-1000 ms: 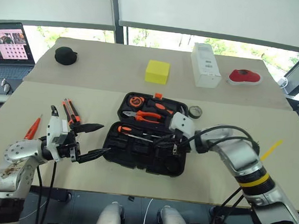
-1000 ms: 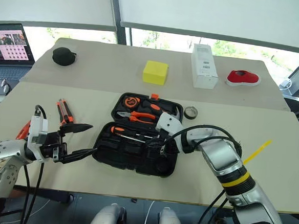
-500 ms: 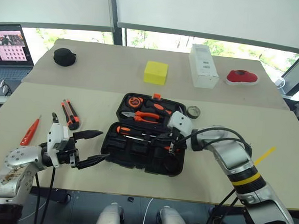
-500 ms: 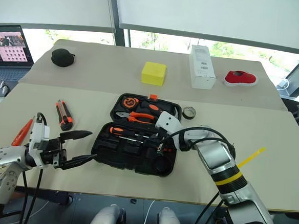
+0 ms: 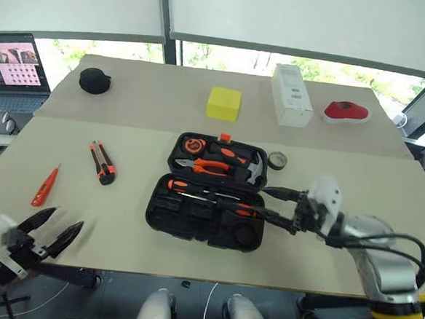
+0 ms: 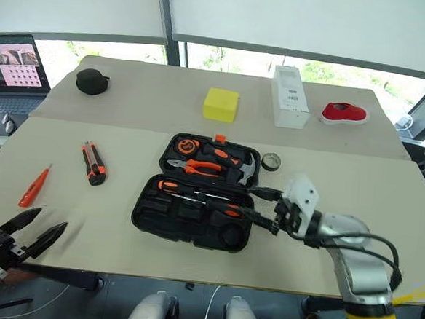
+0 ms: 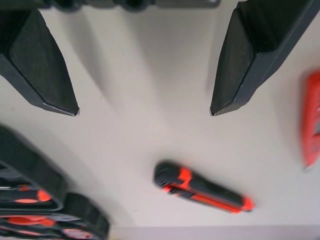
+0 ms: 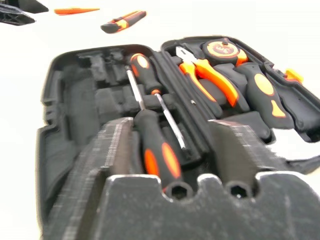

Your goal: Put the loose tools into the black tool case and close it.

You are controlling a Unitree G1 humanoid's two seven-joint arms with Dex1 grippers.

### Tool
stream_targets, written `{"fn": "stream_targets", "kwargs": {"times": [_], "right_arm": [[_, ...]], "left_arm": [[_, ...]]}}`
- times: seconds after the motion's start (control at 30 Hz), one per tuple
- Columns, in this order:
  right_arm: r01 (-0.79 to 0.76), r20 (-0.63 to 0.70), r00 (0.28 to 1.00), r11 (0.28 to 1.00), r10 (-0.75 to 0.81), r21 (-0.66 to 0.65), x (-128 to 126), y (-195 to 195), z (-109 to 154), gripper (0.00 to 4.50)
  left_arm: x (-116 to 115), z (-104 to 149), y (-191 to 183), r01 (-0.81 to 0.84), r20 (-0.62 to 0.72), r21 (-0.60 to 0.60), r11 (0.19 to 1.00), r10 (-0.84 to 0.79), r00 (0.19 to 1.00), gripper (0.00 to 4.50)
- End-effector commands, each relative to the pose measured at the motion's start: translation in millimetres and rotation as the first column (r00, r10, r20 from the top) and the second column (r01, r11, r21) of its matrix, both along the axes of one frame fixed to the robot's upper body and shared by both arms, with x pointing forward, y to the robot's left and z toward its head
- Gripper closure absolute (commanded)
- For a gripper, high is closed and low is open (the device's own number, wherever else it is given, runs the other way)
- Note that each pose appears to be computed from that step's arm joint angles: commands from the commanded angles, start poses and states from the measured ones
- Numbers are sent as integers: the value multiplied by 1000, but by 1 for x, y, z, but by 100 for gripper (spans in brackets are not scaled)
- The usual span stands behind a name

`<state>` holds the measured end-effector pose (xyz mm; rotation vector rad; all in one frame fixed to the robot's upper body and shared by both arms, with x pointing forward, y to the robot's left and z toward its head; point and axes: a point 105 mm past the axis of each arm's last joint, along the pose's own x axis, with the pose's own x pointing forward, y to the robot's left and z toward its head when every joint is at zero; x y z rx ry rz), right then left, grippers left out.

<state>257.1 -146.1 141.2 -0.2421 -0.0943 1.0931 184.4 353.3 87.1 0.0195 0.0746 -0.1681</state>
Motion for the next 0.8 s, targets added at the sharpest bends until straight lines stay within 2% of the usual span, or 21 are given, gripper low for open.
{"fn": "stream_targets", "kwargs": {"times": [0.03,0.1,0.17,0.27,0.33,0.43,0.53,0.7,0.8], "right_arm": [[32,91,995,999,-35,37,-20,-23,0,3],[-22,19,1000,998,21,56,-35,-22,-8,3],[-26,6,1000,993,26,118,-39,-21,-4,3],[-54,90,995,984,39,170,-37,-8,13,3],[-89,134,989,980,66,179,-37,1,22,3],[-148,202,973,970,108,192,-35,18,42,3],[-198,230,962,960,151,197,-31,31,55,3],[-246,255,947,951,194,190,-29,43,66,3],[-263,260,942,947,212,182,-29,47,69,3]], "left_arm": [[-32,0,42,-295,7,-48,954,295,955,0],[-36,0,47,-339,9,-71,938,340,940,0],[-35,5,49,-349,24,-91,933,353,935,0],[-18,22,44,-281,33,-146,949,289,957,0],[-6,29,44,-257,11,-130,958,260,966,0],[23,38,52,-284,-91,-83,955,276,957,0],[53,34,52,-302,-227,-13,953,292,929,0],[82,17,44,-295,-412,37,955,284,866,0],[93,13,41,-279,-451,41,959,267,852,0]]}}
